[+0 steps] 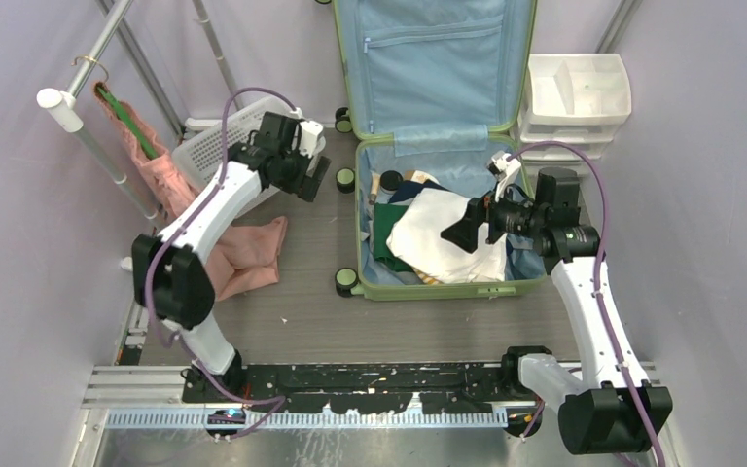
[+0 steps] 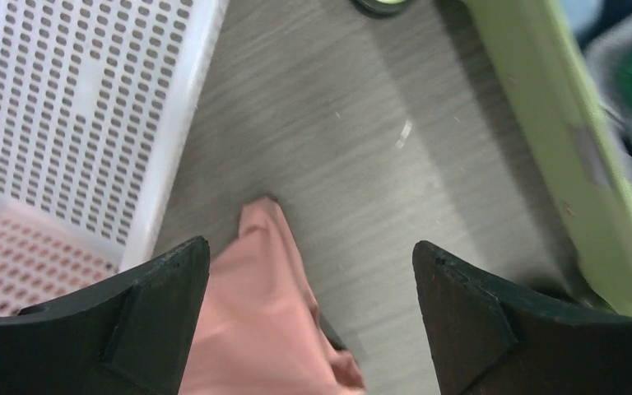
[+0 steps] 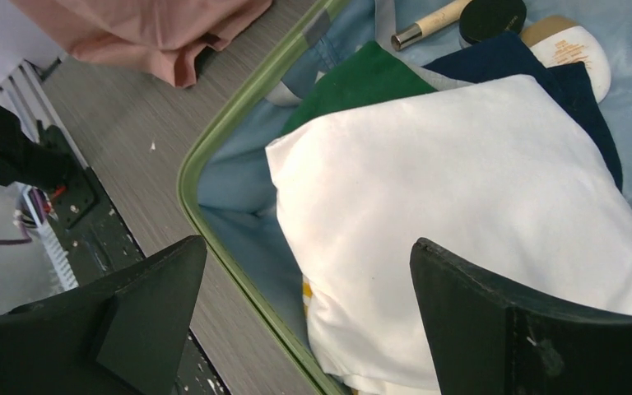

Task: Open, take out, and arrange the luggage
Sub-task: Pick up the bin from the center of the board.

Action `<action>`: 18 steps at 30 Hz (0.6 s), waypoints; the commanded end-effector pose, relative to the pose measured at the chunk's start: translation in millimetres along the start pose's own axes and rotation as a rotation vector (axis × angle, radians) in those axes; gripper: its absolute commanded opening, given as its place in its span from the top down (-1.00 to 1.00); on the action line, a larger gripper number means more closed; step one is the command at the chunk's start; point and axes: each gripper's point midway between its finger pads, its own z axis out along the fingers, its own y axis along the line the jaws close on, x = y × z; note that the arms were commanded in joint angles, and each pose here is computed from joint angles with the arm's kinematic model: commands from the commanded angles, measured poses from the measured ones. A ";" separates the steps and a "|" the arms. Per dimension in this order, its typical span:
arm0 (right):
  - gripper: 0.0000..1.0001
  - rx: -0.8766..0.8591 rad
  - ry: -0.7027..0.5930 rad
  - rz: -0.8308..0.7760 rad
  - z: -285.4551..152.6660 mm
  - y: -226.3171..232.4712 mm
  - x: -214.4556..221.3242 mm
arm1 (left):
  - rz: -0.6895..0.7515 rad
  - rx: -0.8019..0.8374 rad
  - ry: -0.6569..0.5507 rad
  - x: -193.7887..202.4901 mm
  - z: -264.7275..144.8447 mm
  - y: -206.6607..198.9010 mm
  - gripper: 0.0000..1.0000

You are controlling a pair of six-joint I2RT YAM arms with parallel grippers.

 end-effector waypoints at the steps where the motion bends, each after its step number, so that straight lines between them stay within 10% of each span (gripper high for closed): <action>1: -1.00 0.036 0.007 -0.123 -3.3 -5.3 -5.7 | 0.057 -0.010 0.035 -7.7 34.2 37.1 -0.84; 18: -1.00 0.008 0.063 -0.160 5.6 2.9 3.6 | 0.121 -0.068 0.243 27.5 98.8 92.5 -0.18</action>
